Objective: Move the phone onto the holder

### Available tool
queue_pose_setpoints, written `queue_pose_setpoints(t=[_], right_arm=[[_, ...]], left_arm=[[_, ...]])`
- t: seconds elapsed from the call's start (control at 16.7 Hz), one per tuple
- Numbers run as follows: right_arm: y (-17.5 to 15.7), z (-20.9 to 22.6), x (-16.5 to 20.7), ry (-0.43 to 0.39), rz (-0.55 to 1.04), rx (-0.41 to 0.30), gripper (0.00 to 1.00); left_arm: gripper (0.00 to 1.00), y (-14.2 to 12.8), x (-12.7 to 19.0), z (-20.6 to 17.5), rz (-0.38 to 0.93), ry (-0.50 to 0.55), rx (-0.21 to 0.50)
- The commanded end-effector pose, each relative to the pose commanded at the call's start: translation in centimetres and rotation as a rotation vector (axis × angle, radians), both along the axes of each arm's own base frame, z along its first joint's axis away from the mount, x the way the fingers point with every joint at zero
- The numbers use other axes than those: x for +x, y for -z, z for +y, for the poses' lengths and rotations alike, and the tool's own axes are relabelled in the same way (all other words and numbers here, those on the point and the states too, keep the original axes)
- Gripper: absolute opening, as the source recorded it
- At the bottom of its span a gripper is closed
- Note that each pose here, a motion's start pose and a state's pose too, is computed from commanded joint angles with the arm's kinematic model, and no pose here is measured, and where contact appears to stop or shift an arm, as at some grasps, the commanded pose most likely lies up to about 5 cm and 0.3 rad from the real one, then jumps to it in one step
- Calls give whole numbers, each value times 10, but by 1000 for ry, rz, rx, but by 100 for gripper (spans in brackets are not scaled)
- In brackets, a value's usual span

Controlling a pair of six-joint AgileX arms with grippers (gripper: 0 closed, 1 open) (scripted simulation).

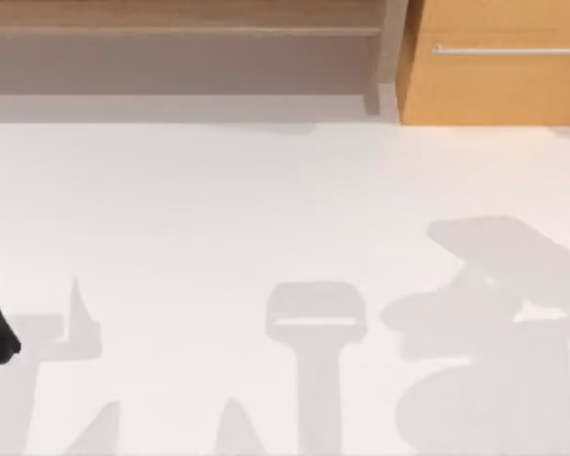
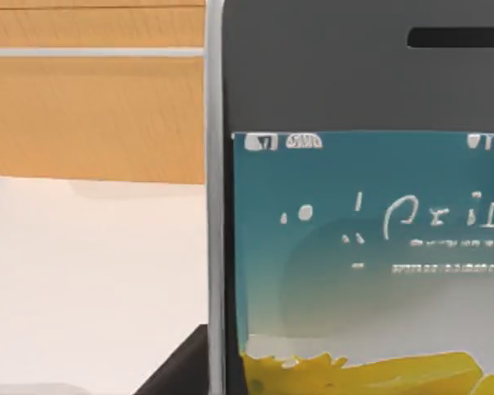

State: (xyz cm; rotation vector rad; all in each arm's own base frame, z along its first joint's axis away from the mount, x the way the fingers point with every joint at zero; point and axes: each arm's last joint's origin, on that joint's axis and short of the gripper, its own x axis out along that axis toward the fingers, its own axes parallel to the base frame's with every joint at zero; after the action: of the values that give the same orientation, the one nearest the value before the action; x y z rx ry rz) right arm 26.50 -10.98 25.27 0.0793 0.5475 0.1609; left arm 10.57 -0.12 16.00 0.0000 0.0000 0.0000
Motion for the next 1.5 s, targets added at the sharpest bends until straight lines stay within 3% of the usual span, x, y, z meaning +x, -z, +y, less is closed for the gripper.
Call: queue_pose_setpoints(t=[0.54,0.9,1.26,1.5], right_arm=[[33,-29,-69,83,-134,-120,0],[34,-29,-67,79,-131,-116,0],[43,-27,-37,53,-137,-150,0],[55,-26,-25,79,-133,-126,0]], left_arm=[[100,0,0,0,0,0,0],[100,0,0,0,0,0,0],[100,0,0,0,0,0,0],[100,0,0,0,0,0,0]])
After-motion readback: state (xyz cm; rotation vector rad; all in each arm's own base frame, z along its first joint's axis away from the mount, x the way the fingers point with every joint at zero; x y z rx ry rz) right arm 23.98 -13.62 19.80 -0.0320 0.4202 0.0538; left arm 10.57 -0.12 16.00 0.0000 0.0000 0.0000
